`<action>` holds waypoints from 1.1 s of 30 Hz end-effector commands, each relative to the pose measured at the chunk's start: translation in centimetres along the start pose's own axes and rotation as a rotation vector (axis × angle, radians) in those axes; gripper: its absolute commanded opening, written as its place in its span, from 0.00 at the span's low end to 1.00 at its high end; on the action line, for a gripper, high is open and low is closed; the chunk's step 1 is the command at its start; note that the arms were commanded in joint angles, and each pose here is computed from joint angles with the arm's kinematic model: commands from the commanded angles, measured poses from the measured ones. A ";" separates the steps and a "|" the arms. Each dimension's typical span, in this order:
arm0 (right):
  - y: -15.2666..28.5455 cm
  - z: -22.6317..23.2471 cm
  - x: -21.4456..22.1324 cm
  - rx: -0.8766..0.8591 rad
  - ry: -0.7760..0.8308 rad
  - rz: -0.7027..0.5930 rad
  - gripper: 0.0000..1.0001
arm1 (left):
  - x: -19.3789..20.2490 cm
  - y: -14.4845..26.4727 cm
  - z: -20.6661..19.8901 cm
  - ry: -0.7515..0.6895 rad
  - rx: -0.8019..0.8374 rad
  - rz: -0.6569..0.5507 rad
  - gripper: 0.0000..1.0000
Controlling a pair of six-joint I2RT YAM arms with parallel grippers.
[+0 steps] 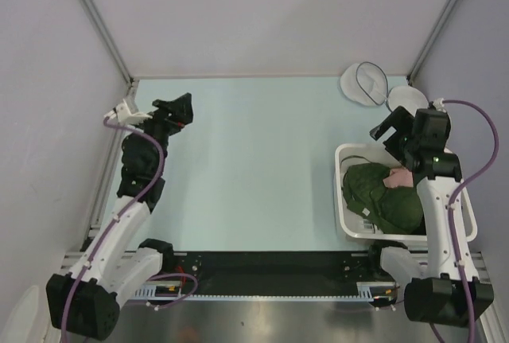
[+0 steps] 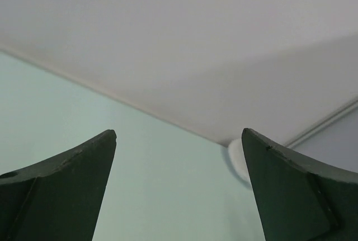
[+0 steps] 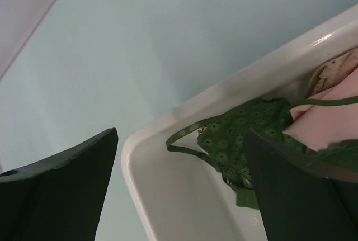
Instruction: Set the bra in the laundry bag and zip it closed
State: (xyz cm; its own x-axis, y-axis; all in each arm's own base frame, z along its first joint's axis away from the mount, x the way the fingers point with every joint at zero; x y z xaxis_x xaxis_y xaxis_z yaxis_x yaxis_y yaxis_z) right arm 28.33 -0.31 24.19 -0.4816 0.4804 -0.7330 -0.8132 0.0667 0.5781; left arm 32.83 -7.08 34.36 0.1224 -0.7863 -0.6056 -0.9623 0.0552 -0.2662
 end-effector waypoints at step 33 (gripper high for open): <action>-37.5 3.9 -9.4 0.205 0.565 -0.017 0.84 | 8.3 2.3 -1.2 -0.081 0.097 0.794 0.98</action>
State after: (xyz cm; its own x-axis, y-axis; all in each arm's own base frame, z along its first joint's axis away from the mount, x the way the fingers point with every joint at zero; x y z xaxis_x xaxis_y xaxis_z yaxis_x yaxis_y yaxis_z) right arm 63.32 -3.24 10.54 -0.6452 0.0096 -0.7639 -0.7458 0.2091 0.6325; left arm 31.66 -13.52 27.19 -0.5752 -0.4387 -0.6905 -0.7664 0.5841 0.2673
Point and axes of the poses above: each gripper's point midway between its finger pads, its own y axis back along the fingers, its own z axis along the line the jaws close on, x = y × z, the point moved 1 cm from there along y, back along the fingers, and after that the axes turned 12 degrees about y, right-handed, at the moved point
